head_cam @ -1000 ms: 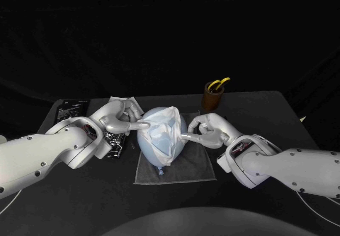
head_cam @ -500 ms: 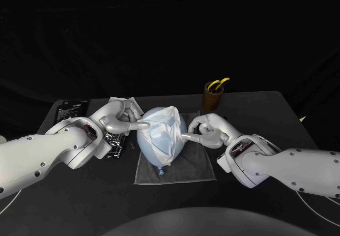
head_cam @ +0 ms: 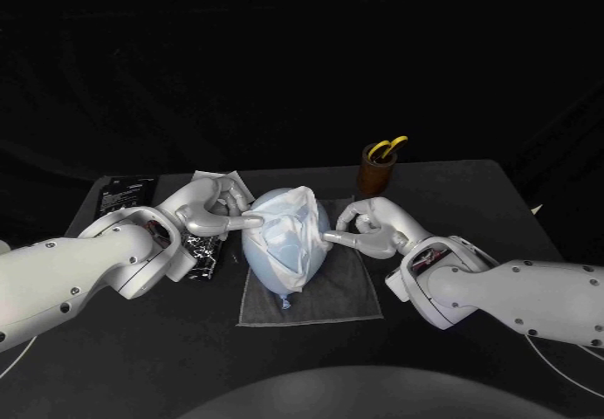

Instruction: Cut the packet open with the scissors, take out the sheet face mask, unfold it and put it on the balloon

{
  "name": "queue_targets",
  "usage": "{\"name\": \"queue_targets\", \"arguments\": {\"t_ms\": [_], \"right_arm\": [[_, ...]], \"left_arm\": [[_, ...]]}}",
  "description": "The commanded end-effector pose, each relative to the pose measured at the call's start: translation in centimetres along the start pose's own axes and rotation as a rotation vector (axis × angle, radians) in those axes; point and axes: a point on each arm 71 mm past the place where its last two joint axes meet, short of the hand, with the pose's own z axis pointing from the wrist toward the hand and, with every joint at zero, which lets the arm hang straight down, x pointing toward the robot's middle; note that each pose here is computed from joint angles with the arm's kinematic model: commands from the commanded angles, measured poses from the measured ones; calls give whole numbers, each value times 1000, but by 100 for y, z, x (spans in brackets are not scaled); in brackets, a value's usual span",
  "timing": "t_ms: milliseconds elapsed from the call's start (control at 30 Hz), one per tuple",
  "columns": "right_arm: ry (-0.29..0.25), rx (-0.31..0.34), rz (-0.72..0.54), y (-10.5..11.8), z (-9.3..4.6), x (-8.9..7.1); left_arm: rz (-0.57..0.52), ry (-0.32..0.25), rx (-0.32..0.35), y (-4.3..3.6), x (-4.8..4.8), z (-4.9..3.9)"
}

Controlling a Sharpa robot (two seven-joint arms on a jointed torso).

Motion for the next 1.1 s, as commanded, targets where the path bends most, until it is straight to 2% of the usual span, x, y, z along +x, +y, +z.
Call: {"name": "queue_targets", "arguments": {"t_ms": [33, 467, 567, 867, 1100], "right_arm": [[-32, -3, -7, -2, 8, -25], [-84, 15, -16, -43, 31, -87], [-74, -2, -6, -31, 22, -90], [18, -130, -6, 125, -53, -7], [11, -162, -48, 158, -106, 6]], "left_arm": [[10, 21, -4, 0, 23, 2], [10, 23, -9, 4, 24, 0], [10, 23, -10, 6, 23, 1], [11, 24, -12, 9, 22, 2], [11, 24, -13, 13, 20, 0]]}}
